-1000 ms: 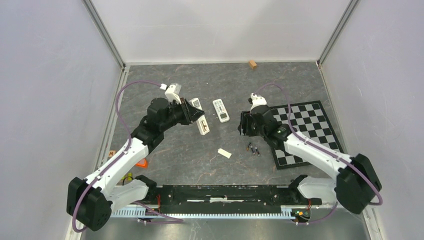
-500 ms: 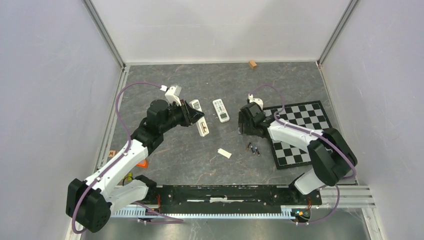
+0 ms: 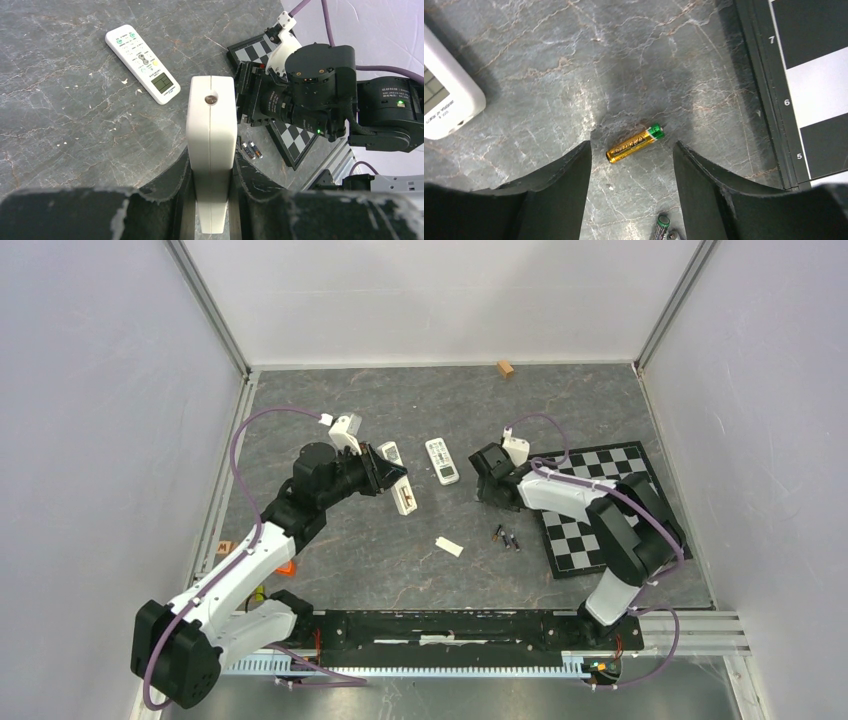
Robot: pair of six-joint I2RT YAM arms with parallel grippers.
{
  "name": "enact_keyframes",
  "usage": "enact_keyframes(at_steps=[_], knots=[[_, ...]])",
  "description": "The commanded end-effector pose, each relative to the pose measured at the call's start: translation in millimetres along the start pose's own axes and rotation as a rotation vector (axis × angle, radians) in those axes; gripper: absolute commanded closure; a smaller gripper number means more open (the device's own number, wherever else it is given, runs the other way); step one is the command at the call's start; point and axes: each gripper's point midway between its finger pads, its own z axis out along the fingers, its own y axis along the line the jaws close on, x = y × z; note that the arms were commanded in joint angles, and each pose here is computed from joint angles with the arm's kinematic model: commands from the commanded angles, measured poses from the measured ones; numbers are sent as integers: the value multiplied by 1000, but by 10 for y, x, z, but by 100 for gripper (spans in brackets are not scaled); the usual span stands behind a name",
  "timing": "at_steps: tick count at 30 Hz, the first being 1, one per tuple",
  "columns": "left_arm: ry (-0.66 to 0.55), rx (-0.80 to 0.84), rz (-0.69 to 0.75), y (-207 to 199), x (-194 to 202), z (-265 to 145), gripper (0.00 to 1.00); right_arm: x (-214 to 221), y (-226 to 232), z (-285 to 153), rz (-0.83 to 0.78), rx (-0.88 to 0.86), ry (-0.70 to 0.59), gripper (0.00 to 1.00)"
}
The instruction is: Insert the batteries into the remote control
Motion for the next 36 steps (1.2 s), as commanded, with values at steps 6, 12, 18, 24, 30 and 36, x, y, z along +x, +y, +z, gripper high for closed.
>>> enact_keyframes(at_steps=[6,12,18,24,30,36], knots=[[-77,21,62,-61,-190,-20,98,-128,-122,90,45,128,-51,54],[-74,21,61,-60,-180,-18,98,-68,-84,39,28,74,-25,70],[-64,30,53,-76,-168,-9,98,-86,41,3,-64,-31,-34,79],[-61,38,49,-91,-163,-3,98,9,0,16,-69,-44,-22,55],[-59,39,46,-93,-158,-4,98,87,-65,9,-73,-14,17,61],[-47,41,27,-94,-142,20,98,104,-129,28,-89,14,19,79]])
